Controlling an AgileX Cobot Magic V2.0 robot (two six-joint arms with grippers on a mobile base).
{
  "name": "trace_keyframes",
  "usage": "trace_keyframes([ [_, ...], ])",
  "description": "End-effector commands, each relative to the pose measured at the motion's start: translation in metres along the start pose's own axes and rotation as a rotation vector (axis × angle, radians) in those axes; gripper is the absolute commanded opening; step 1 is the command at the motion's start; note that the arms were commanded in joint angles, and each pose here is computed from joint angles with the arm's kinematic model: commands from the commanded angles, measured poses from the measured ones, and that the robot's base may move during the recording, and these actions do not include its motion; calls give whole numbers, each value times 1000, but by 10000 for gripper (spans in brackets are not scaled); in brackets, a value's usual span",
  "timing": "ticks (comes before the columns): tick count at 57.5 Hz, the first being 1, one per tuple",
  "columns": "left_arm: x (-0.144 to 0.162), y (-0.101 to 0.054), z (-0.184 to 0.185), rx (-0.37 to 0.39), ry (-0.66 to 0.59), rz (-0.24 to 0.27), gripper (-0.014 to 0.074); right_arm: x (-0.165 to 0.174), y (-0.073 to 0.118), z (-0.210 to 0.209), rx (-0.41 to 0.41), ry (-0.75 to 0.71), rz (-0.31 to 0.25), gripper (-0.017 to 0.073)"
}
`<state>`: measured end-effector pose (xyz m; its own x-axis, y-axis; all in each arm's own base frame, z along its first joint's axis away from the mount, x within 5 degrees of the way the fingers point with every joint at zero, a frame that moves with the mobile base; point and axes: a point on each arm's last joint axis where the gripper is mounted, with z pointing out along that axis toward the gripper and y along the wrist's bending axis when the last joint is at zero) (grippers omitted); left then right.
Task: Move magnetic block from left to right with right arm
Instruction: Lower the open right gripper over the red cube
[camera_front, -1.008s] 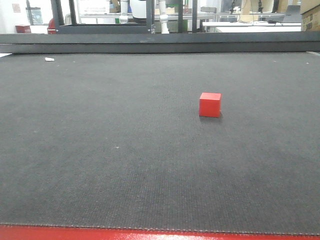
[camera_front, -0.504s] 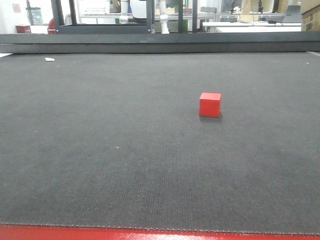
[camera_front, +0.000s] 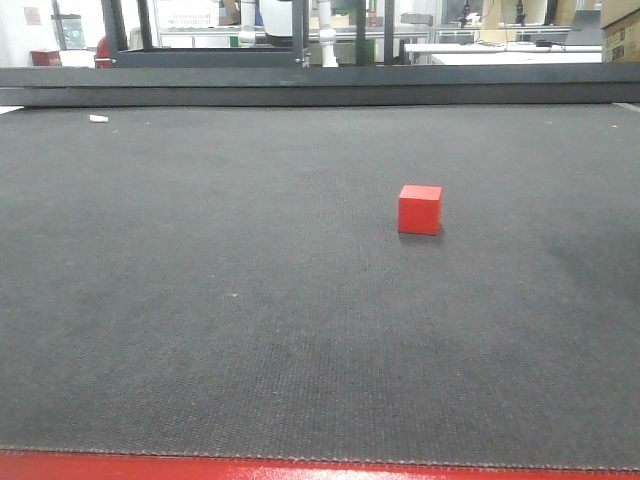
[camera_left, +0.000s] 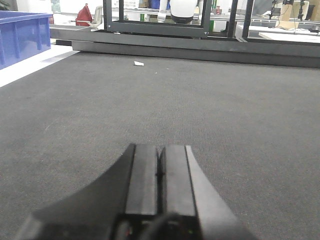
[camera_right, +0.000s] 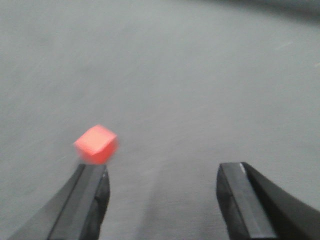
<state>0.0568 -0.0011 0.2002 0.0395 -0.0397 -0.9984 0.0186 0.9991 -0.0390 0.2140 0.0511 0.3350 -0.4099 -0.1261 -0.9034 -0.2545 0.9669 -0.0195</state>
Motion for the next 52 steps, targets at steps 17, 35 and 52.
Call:
trace_keyframes([
  [17, -5, 1, -1, -6, -88, -10, -126, -64, 62, 107, -133, 281, 118, 570],
  [35, -5, 1, -1, -6, -88, -10, -126, -71, 71, 182, 124, 524, 368, 570],
  [52, -5, 1, -1, -6, -88, -10, -126, -57, 76, 225, 212, 609, 447, 570],
])
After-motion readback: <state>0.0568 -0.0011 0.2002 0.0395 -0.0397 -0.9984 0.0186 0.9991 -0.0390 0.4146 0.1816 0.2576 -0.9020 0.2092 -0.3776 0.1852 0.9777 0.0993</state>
